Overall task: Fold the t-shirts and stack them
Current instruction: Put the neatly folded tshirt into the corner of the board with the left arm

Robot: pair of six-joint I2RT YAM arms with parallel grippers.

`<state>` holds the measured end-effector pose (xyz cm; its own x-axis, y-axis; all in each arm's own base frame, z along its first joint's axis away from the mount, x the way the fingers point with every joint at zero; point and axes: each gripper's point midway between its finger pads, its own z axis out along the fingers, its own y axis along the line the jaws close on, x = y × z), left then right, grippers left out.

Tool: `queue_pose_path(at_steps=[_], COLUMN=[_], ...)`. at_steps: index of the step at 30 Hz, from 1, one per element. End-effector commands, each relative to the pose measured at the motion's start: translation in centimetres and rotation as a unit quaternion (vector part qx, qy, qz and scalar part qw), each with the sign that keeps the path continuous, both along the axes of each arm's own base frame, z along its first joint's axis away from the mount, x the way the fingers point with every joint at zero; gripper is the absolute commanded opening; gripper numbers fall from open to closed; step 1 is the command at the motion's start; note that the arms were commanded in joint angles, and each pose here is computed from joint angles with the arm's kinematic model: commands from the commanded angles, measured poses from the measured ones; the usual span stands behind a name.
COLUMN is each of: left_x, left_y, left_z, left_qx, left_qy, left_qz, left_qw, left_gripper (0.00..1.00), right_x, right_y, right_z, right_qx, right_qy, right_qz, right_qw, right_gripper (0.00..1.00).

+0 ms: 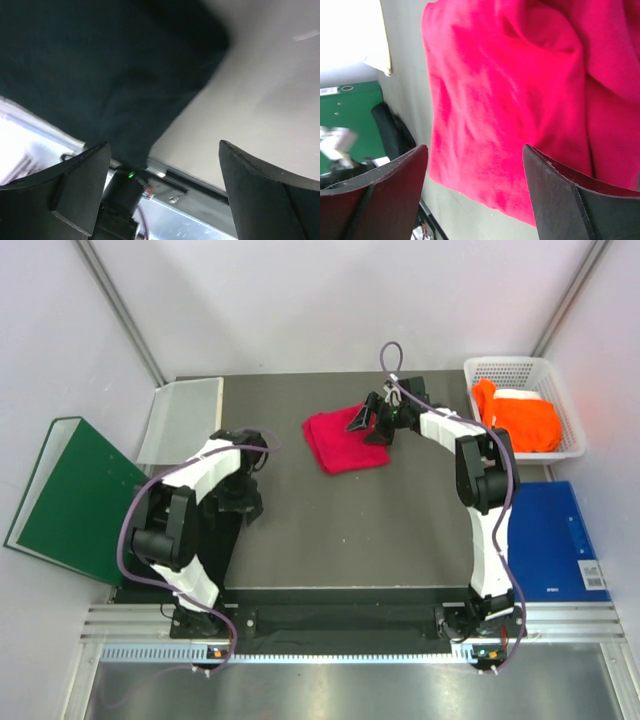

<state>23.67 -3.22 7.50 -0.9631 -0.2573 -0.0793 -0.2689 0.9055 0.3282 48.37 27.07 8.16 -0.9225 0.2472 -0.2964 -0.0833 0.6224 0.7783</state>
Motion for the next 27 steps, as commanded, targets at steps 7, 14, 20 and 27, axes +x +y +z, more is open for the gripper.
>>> queue_pose_path(at_steps=[7,14,20,27], left_x=[-2.5,-1.9,0.2,4.4], left_y=[2.1,2.1,1.0,-3.8], left_z=[-2.4,-5.9,-7.9,-7.1], left_qx=[0.065,0.083,0.072,0.015], left_qy=[0.041,0.072,0.083,0.052], left_qz=[0.017,0.017,0.014,-0.025], left_qw=[0.997,0.994,0.994,0.998], left_gripper=[0.90,0.83,0.33,0.00], right_x=[1.0,1.0,1.1,0.6], right_y=[-2.0,-3.2,-4.0,-5.0], right_z=[6.6,7.4,8.3,8.1], right_qx=[0.031,0.040,0.044,0.043], right_qy=[-0.061,-0.067,-0.073,-0.069], right_qz=[-0.008,-0.019,-0.024,-0.029], right_qw=[0.998,0.997,0.996,0.996], right_gripper=[0.77,0.77,0.77,0.77])
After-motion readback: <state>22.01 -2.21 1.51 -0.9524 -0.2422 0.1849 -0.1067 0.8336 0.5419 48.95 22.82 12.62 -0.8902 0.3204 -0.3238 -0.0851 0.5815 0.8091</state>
